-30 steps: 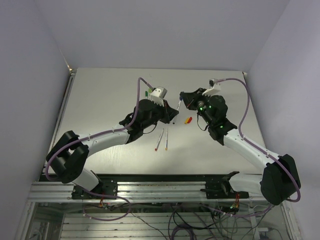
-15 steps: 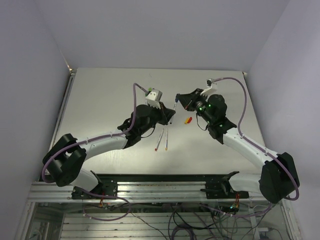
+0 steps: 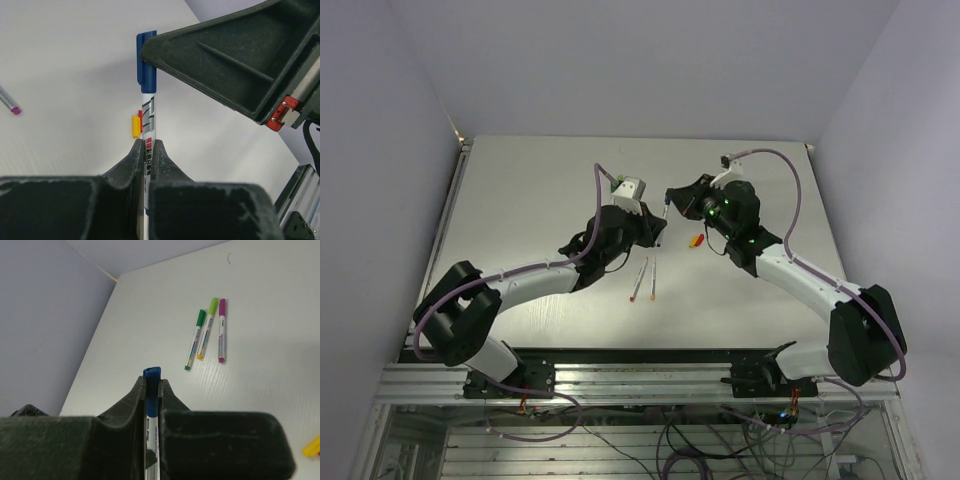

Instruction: Insert the pens into the pen caps

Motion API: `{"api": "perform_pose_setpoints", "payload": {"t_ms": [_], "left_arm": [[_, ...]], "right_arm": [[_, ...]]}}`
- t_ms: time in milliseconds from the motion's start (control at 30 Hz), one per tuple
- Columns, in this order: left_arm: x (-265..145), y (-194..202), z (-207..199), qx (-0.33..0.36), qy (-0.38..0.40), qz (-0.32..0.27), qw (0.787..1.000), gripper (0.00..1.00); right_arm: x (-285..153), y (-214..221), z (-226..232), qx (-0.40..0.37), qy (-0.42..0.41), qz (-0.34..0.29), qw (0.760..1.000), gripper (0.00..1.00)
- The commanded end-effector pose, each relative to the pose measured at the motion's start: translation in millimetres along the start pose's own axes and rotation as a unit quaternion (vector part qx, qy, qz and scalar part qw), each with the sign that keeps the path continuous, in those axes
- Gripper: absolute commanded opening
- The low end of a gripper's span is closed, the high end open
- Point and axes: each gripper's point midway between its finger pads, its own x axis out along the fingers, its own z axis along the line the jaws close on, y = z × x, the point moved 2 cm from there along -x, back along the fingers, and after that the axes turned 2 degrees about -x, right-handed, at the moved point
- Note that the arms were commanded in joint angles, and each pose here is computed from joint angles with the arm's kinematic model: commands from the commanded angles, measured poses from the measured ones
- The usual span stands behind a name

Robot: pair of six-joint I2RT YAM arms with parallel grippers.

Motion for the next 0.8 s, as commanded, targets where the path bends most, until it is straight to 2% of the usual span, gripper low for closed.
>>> {"api": "perform_pose_setpoints", "payload": {"t_ms": [0, 167, 400, 467, 667, 767], "left_arm": [[4, -124, -23, -0.02, 0.031, -0.194, 0.98, 0.07], [8, -129, -12, -0.03, 0.021, -0.195, 0.98, 0.07], [11, -107, 2, -0.019, -0.005, -0.154, 0.988, 0.07], [13, -98, 5, -0.017, -0.008, -0.14, 0.99, 0.07], [19, -64, 20, -0.019, -0.026, -0.093, 0.995, 0.07], [24, -45, 30, -0.024, -0.038, -0.068, 0.997, 0.07]], "right_arm": [[-10, 89, -11, -0.009, 0.019, 0.171, 0.985, 0.0], [-4, 98, -13, -0.008, 0.027, 0.193, 0.981, 0.0], [9, 78, -6, -0.023, 0.023, 0.159, 0.987, 0.0], [14, 60, -2, -0.044, 0.027, 0.131, 0.99, 0.13], [19, -24, 9, -0.092, 0.073, 0.005, 0.993, 0.44], [7, -59, 11, -0.103, 0.093, -0.057, 0.989, 0.55]]}}
